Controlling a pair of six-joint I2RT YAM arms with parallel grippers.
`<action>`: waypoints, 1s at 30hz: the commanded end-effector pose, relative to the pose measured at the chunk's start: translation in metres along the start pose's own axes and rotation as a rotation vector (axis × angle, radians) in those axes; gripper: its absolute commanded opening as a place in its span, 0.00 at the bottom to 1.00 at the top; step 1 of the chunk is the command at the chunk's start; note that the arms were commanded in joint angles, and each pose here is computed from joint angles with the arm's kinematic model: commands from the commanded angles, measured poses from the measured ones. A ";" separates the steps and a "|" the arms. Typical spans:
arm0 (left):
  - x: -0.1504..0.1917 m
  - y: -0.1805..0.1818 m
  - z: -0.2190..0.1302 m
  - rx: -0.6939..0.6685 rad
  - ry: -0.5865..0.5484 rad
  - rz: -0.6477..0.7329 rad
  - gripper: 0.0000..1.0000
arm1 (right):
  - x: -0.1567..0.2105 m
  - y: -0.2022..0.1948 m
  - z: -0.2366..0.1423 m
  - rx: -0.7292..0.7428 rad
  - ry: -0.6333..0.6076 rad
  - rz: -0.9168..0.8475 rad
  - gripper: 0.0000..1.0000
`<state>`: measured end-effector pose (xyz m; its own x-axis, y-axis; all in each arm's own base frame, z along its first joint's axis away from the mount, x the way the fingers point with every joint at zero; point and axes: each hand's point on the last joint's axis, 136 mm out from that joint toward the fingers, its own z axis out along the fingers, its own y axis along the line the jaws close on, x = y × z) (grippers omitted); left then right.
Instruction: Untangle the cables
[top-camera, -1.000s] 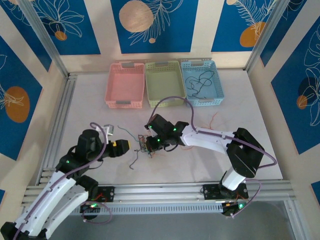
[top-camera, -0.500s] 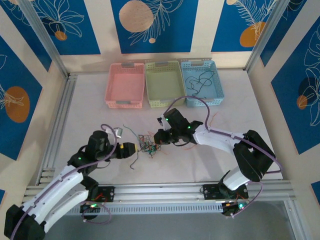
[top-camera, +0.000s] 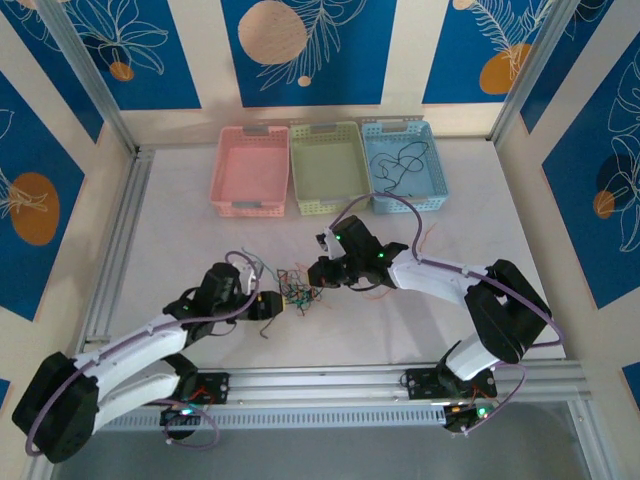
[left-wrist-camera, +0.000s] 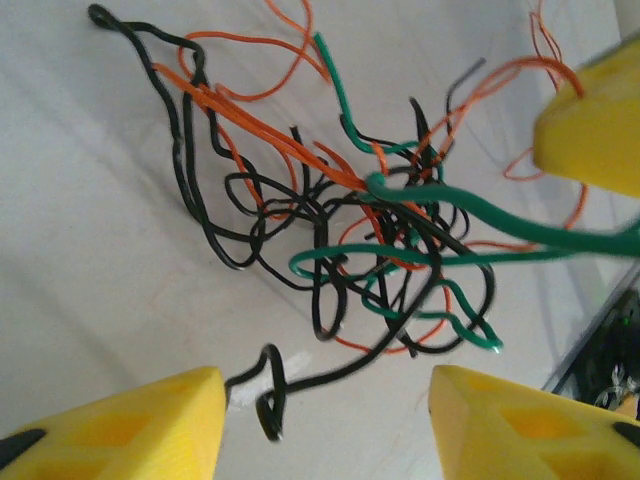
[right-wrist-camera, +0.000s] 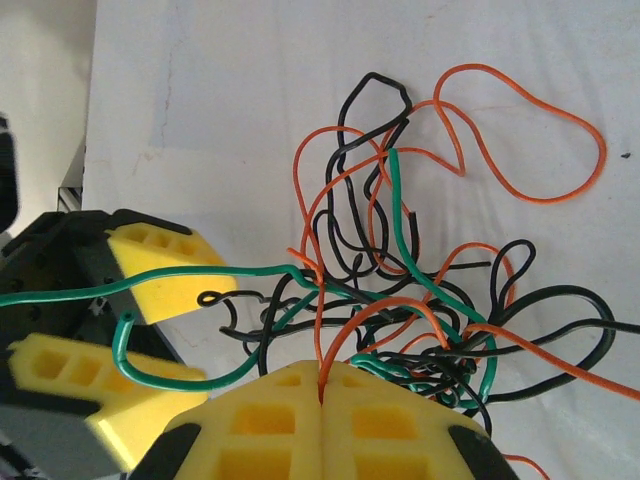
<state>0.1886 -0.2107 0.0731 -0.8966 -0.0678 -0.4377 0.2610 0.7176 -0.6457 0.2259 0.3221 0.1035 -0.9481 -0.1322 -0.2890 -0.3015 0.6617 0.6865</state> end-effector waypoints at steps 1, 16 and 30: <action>-0.016 -0.004 0.004 0.003 -0.067 0.009 0.49 | 0.004 0.000 0.001 -0.021 0.014 0.009 0.00; -0.027 0.000 -0.017 -0.097 -0.101 0.035 0.00 | 0.002 -0.007 -0.007 -0.006 -0.025 0.030 0.00; -0.084 -0.037 -0.180 -0.358 -0.373 0.208 0.00 | -0.017 -0.167 -0.169 0.320 -0.472 0.534 0.00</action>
<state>0.1999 -0.1480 0.2426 -0.6524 -0.1527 -0.7423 0.3082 0.8414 -0.4439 0.2908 0.1529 0.1448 -0.8332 0.3955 -0.3865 0.0340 0.7343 0.6780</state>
